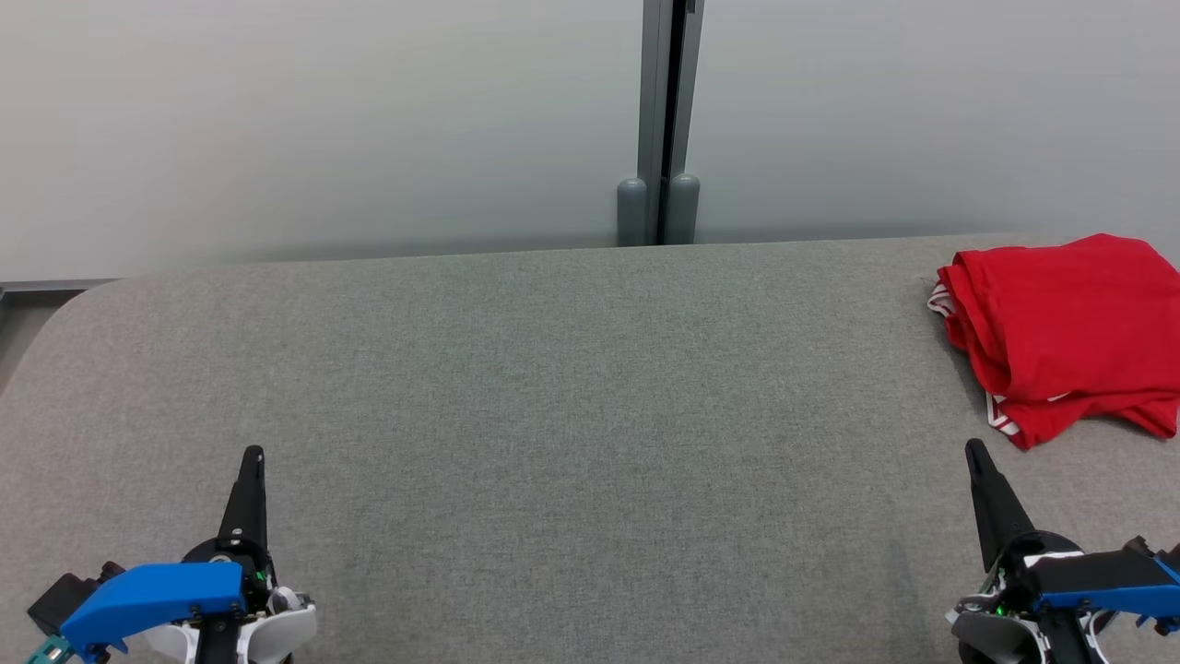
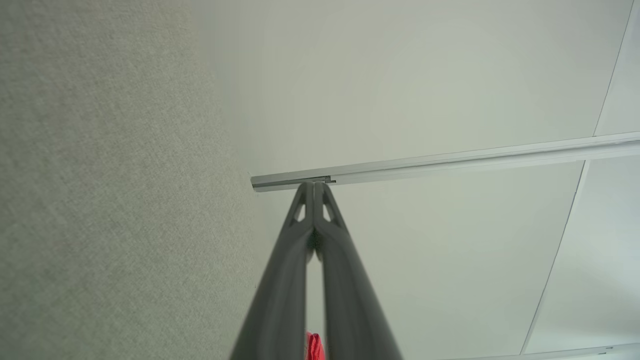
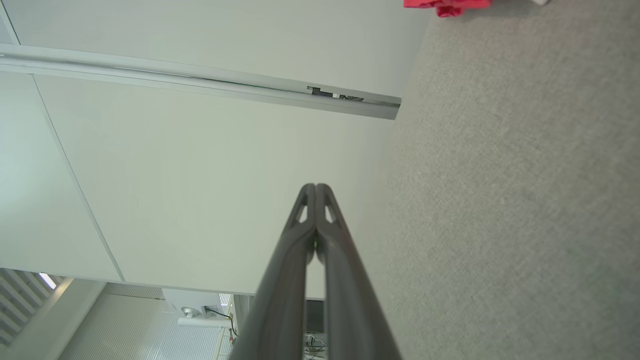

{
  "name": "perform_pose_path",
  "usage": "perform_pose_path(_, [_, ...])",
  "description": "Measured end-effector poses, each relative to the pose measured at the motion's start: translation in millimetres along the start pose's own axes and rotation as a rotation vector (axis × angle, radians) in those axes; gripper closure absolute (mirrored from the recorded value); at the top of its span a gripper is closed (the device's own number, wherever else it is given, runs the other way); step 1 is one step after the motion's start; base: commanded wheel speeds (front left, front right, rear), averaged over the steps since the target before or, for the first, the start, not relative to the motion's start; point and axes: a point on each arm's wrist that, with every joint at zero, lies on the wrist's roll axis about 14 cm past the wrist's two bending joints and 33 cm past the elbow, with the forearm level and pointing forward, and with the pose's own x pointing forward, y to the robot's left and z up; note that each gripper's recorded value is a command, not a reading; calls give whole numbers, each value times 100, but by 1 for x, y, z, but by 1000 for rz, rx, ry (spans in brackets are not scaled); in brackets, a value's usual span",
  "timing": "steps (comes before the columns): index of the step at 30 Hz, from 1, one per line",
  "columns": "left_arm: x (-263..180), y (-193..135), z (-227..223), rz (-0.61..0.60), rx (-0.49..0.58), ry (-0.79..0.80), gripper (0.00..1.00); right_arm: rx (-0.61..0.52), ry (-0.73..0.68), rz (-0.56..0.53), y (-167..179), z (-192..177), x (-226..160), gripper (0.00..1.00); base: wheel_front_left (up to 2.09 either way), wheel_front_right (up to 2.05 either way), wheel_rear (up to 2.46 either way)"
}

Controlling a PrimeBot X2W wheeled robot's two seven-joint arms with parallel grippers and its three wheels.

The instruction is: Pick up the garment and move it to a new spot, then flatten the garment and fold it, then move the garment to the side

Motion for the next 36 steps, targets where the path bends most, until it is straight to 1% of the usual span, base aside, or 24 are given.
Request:
perform_pose_path(20, [4, -12, 0, -46, -142, 12, 100, 140, 12, 29, 7, 0, 3, 100, 0, 0, 0])
perform_pose_path(36, [4, -13, 0, -50, -144, 12, 100, 143, 11, 30, 8, 0, 3, 100, 0, 0, 0])
